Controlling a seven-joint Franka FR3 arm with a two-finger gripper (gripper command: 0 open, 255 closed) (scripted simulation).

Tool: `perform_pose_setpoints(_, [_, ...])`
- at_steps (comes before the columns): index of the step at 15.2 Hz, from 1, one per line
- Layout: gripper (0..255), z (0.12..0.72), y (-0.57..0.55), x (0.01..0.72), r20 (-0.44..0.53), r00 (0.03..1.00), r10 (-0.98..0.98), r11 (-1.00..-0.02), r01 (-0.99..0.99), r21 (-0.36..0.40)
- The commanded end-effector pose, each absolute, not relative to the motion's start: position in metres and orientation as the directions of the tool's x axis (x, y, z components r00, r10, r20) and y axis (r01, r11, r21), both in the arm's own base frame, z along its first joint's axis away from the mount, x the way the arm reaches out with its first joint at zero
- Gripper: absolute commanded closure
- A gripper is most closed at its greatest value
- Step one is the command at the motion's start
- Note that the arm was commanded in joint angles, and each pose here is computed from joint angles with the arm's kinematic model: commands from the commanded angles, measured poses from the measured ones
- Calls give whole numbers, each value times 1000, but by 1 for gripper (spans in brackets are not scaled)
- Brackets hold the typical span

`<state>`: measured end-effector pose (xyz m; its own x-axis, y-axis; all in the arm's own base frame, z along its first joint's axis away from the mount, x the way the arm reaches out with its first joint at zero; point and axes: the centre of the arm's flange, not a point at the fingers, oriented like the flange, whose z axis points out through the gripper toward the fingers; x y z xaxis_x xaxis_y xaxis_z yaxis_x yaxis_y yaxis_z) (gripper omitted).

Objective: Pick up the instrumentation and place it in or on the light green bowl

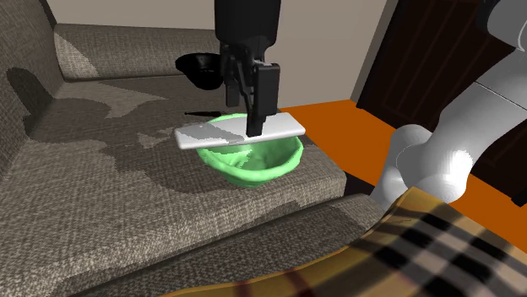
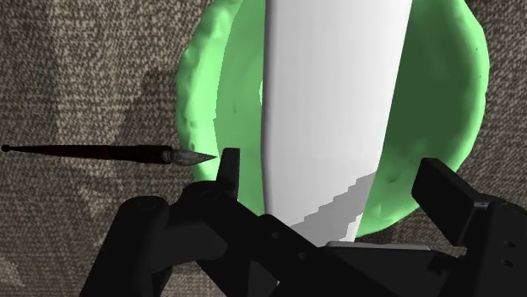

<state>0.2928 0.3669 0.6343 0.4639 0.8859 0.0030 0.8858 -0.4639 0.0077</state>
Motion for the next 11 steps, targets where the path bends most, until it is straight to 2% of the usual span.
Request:
perform_pose_setpoints(1, [0, 654, 368, 292, 3, 464, 886, -464, 886, 7])
perform_pose_setpoints(3, [0, 678, 368, 292, 3, 464, 886, -464, 886, 7])
perform_pose_setpoints(11, [0, 678, 368, 292, 3, 464, 886, -464, 886, 8])
